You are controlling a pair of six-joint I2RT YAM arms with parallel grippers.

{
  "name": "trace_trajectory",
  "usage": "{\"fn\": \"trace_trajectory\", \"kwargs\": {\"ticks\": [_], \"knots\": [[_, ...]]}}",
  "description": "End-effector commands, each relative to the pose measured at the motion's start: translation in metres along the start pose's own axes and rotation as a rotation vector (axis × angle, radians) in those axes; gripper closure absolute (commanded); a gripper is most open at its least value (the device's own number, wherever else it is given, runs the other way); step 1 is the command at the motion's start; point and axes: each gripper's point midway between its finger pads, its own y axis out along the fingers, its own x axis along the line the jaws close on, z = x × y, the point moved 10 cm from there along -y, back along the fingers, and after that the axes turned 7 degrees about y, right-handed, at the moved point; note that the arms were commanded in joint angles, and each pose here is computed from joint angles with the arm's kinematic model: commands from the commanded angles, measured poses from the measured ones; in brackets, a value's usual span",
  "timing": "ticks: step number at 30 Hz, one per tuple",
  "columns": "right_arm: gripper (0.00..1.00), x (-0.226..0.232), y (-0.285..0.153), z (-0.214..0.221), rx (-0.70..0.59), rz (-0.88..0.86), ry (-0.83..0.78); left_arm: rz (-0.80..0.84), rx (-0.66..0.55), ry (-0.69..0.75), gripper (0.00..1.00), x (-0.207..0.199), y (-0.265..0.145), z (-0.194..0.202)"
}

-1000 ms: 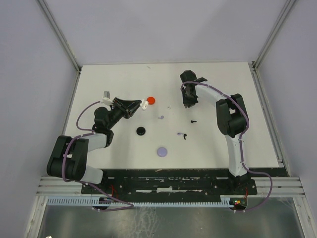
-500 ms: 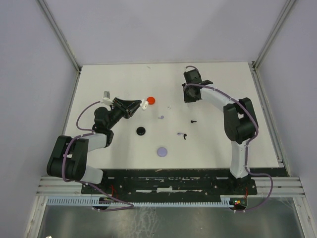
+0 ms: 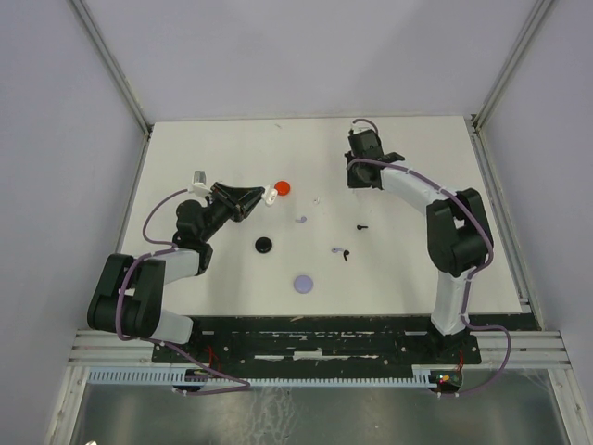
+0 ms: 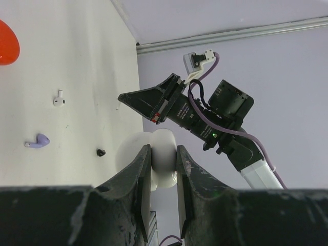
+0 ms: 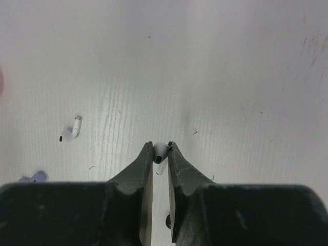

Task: Insert the wireless bluetooth earbuds into the charging case
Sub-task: Pick up the earbud from the center of the board.

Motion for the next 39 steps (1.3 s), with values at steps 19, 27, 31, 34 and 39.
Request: {"fn": "trace_trajectory", "kwargs": {"ticks": [19, 27, 31, 34, 39], "knots": [[0.98, 0.014, -0.043, -0.035, -0.173, -0.035, -0.001, 0.05, -0.036, 0.071, 0.97, -0.014, 0.0, -0.006], [0.99, 0.022, -0.052, -0.038, -0.209, -0.042, -0.025, 0.035, -0.043, 0.068, 0.97, -0.012, 0.002, -0.007], [0.99, 0.05, -0.073, -0.031, -0.336, -0.163, -0.119, 0.006, -0.048, 0.035, 0.97, -0.006, 0.009, -0.008], [0.99, 0.071, -0.093, -0.022, -0.469, -0.324, -0.162, 0.003, -0.039, -0.007, 0.97, 0.0, 0.017, -0.008], [0.99, 0.088, -0.119, -0.016, -0.646, -0.567, -0.18, 0.012, 0.0, -0.073, 0.97, 0.006, 0.029, -0.004]]}}
